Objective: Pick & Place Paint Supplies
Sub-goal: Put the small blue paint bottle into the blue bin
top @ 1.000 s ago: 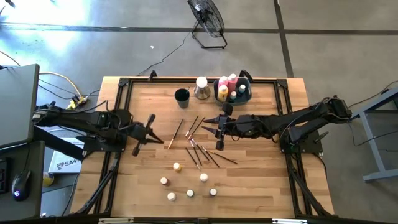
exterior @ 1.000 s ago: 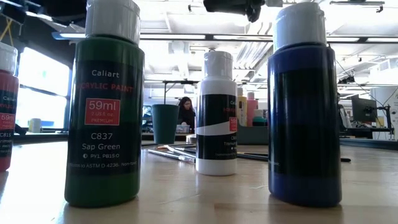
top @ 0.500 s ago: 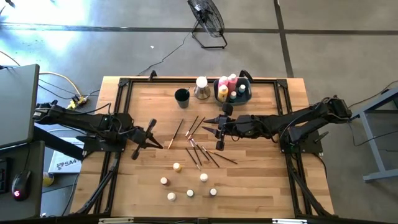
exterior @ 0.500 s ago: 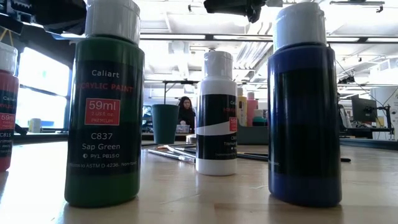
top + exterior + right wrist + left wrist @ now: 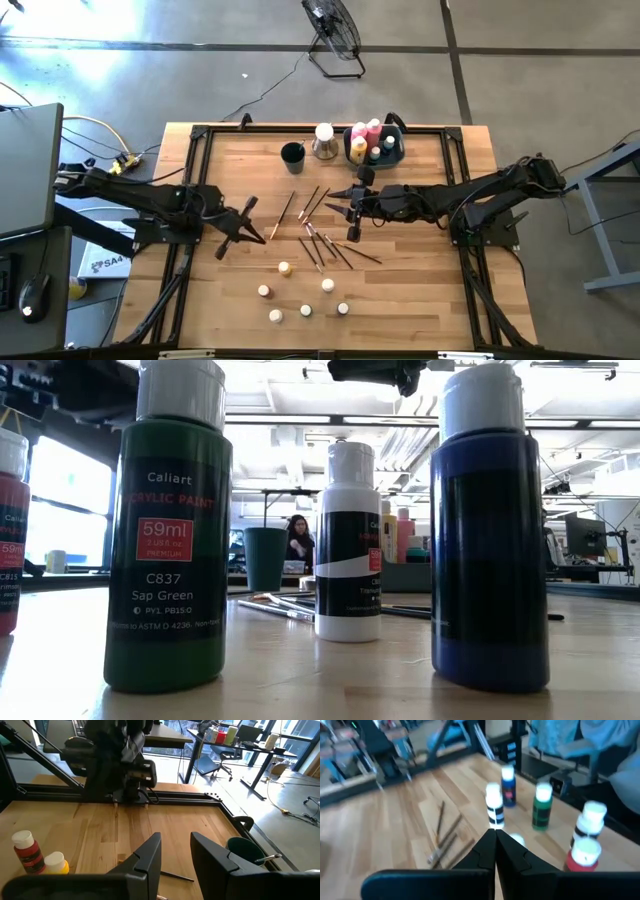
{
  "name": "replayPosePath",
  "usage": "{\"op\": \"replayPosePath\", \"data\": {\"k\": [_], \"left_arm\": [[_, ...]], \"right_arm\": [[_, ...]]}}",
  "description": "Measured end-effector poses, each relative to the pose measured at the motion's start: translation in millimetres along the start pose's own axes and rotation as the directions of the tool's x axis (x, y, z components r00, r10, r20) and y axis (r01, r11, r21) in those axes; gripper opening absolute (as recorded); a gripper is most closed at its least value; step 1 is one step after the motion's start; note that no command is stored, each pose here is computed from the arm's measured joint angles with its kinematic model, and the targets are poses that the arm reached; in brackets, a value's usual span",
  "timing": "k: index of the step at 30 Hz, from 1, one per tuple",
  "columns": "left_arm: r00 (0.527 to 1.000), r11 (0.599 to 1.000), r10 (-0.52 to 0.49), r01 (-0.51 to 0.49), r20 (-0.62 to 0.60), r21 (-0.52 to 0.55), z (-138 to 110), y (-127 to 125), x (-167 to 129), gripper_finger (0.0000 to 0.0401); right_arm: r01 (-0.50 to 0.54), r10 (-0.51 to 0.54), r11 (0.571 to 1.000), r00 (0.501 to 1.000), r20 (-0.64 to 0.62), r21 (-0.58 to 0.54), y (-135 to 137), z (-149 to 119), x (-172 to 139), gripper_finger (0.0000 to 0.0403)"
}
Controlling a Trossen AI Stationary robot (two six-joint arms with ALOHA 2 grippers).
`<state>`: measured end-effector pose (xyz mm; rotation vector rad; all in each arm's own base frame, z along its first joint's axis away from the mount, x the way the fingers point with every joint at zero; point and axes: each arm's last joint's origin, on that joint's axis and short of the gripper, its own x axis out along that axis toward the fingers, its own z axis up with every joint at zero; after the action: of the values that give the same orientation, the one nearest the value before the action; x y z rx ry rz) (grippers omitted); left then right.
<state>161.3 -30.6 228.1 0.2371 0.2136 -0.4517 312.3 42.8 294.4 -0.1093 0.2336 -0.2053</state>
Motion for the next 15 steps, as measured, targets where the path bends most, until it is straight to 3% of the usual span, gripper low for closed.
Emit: {"op": "replayPosePath", "data": {"k": [10,15], "left_arm": [[0.972,0.984,0.147,-0.162,-0.183,-0.068,-17,5,11,0.0001],[0.979,0.991,0.094,-0.11,-0.179,-0.077,-17,3,12,0.0001]], "right_arm": [[0.0,0.0,1.0,1.0,-0.001,0.0,0,0,0,0.0098],[0.0,0.0,1.0,1.0,-0.008,-0.003,0,-1,0,0.0098]]}}
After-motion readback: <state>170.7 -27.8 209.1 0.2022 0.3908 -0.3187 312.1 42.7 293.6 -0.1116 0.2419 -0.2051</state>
